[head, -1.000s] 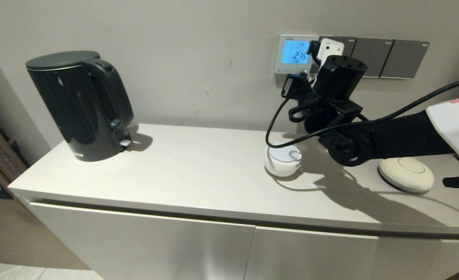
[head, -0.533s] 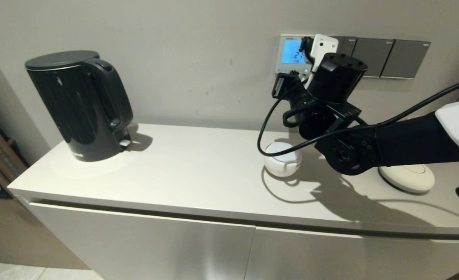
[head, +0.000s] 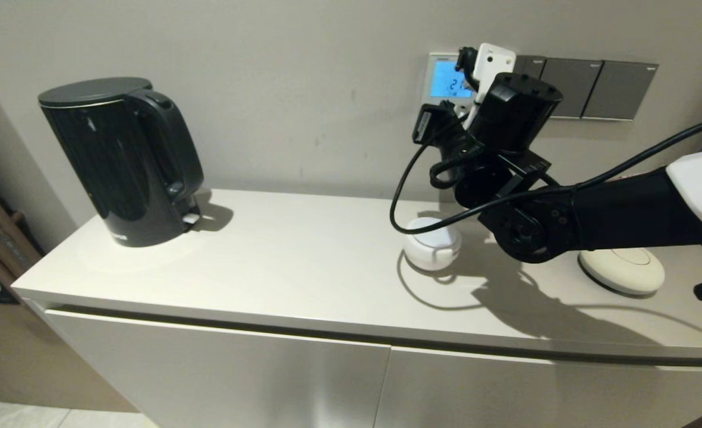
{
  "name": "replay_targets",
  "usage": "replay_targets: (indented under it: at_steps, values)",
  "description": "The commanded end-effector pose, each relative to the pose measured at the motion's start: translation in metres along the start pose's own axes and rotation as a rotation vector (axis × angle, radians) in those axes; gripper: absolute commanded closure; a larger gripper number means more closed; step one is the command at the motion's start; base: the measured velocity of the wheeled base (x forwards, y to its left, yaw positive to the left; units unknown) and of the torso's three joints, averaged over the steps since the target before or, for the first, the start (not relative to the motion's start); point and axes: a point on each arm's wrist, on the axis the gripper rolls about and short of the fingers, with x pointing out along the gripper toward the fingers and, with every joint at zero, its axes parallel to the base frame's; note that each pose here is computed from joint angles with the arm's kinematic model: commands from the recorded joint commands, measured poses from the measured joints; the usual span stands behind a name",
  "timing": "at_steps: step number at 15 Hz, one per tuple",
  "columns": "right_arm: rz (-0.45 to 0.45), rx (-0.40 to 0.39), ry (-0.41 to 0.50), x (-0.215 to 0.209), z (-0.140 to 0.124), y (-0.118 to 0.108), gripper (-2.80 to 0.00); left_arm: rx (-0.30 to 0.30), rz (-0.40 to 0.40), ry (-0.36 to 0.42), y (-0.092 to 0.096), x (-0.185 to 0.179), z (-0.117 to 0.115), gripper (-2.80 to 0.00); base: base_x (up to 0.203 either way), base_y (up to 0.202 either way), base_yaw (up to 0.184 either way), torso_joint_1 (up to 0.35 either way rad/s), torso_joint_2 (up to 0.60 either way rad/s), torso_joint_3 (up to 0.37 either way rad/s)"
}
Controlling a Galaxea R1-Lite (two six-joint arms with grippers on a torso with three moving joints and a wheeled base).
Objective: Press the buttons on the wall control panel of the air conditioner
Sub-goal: Turn on the central air conditioner, then press the temperature increase button
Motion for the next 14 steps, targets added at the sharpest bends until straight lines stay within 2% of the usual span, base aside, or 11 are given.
replay_targets:
  at_steps: [1, 4, 14]
  values:
    - [0.002, -0.003, -0.007, 0.006, -0.007, 0.005, 0.00, 0.000, 0.001, 0.000, 0.000, 0.000, 0.000, 0.00, 0.000, 0.000, 0.000, 0.000, 0.00, 0.000]
    - [0.008, -0.013, -0.001, 0.009, -0.015, 0.008, 0.00, 0.000, 0.002, 0.001, 0.000, 0.000, 0.000, 0.00, 0.000, 0.000, 0.000, 0.000, 0.00, 0.000]
    - [0.000, -0.008, -0.015, 0.006, -0.004, 0.003, 0.00, 0.000, 0.000, 0.001, 0.000, 0.000, 0.000, 0.00, 0.000, 0.000, 0.000, 0.000, 0.00, 0.000]
